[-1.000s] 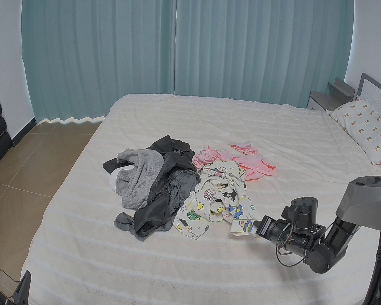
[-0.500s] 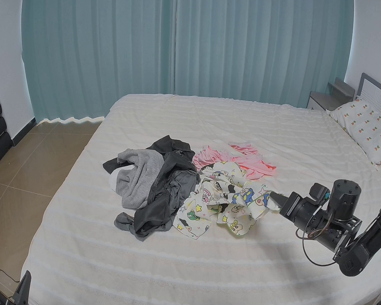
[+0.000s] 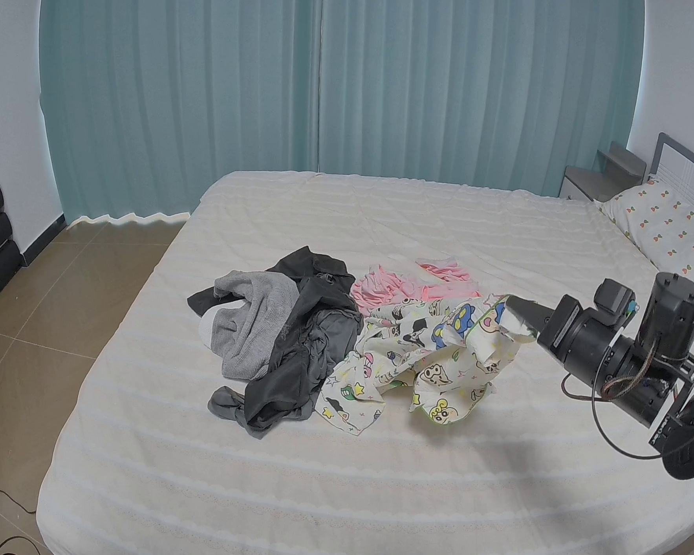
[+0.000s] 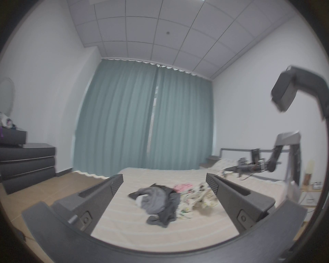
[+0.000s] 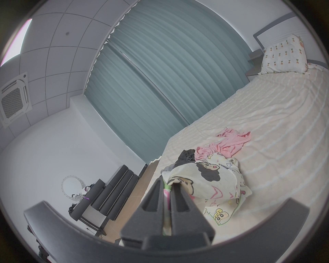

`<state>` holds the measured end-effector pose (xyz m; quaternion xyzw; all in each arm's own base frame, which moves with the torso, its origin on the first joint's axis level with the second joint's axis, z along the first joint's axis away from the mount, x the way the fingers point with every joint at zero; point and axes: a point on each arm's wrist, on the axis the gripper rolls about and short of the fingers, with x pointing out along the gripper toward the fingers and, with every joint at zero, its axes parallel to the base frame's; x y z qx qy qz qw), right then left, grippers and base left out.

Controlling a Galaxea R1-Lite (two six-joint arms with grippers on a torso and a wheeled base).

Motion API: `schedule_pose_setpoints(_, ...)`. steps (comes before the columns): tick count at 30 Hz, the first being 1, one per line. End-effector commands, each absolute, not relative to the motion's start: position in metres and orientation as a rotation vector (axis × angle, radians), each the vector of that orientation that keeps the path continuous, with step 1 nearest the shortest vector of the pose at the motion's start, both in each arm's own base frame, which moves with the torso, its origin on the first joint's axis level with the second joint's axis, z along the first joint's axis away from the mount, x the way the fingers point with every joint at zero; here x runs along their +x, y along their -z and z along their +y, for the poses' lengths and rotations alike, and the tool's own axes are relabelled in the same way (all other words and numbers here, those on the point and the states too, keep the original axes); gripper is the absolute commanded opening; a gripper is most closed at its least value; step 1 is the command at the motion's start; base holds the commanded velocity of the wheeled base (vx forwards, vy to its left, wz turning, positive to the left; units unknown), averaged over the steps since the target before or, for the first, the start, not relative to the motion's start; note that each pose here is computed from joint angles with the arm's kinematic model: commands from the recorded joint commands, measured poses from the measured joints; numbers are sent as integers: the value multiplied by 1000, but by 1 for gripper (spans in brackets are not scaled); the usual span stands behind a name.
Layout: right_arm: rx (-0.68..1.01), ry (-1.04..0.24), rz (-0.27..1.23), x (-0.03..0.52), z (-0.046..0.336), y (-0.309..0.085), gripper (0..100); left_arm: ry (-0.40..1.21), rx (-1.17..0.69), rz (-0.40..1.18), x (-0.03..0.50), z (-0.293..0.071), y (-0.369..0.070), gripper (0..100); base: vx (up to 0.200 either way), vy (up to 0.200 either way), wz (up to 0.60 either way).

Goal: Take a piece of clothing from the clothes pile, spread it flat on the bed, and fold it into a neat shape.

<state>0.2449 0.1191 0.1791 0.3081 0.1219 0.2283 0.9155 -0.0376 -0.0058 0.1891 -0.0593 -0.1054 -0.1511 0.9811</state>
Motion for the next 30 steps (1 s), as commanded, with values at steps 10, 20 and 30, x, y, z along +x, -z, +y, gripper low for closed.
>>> schedule_pose_setpoints(10, 612, -596, 111, 223, 126, -275, 0, 542, -245, 216, 53, -13, -208, 100, 0, 0, 0)
schedule_pose_setpoints(20, 637, -699, 28, 218, 143, -312, 0, 644, -252, 477, 110, -42, -193, 100, 0, 0, 0)
schedule_pose_setpoints(30, 635, -699, 101, 227, 151, -293, 0, 764, -202, 742, 167, -93, -145, 100, 0, 0, 0)
